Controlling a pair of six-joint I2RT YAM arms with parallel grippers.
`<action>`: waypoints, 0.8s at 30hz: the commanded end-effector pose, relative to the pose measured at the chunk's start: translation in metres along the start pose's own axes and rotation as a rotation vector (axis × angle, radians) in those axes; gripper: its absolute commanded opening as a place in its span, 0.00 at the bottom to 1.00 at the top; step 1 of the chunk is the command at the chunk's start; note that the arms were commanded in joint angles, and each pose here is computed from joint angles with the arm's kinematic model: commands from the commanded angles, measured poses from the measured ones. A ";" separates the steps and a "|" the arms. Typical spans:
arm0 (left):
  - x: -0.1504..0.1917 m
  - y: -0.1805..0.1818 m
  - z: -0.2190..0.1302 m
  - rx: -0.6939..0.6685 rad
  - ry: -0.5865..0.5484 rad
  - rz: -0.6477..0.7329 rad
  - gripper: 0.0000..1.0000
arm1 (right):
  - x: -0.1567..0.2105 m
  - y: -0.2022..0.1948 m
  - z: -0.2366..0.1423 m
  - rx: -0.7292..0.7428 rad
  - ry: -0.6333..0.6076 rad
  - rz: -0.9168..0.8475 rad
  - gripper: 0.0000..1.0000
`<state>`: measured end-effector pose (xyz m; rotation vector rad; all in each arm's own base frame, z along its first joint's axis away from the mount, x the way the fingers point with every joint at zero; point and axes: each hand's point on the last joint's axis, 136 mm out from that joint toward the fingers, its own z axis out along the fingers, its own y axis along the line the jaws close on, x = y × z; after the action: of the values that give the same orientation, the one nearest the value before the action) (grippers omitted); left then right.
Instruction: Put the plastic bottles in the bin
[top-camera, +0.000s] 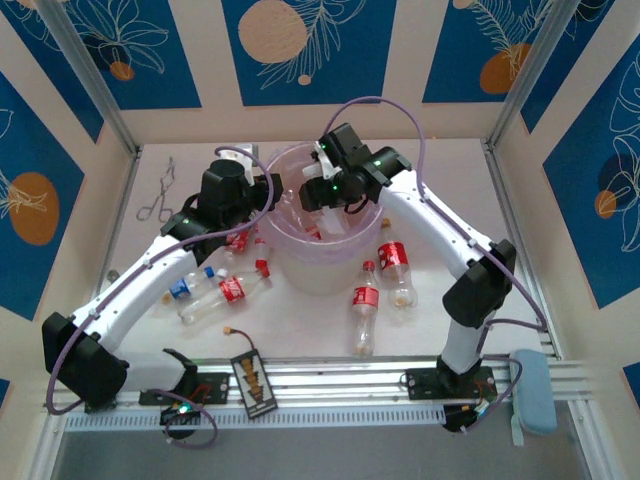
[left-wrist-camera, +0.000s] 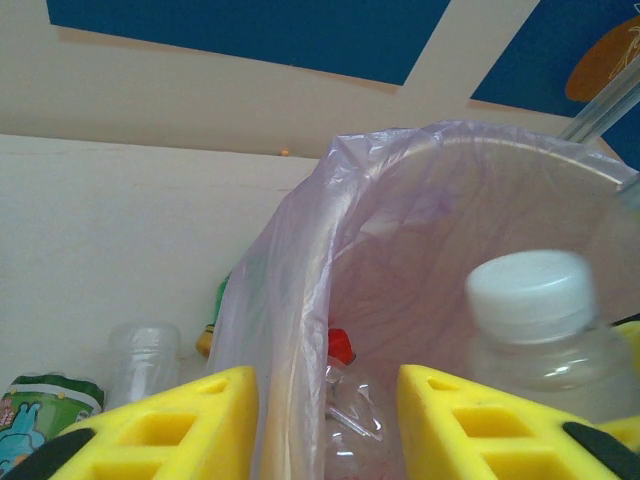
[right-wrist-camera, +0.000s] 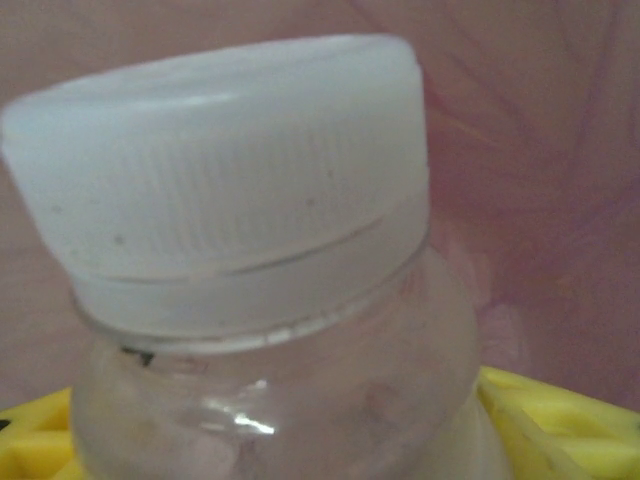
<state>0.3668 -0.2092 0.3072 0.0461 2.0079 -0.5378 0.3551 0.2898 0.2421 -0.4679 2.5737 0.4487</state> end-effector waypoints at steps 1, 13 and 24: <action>0.037 0.019 0.007 -0.060 0.120 0.028 0.42 | 0.011 -0.013 0.016 0.072 0.034 -0.032 0.65; 0.040 0.020 0.008 -0.069 0.127 0.031 0.42 | 0.040 -0.029 0.073 0.137 0.123 -0.053 0.69; 0.040 0.021 0.008 -0.070 0.128 0.031 0.42 | 0.052 -0.032 0.097 0.167 0.157 -0.068 0.89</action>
<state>0.3666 -0.2079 0.3057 0.0426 2.0119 -0.5297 0.3720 0.2865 0.1429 -0.5105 2.6741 0.2029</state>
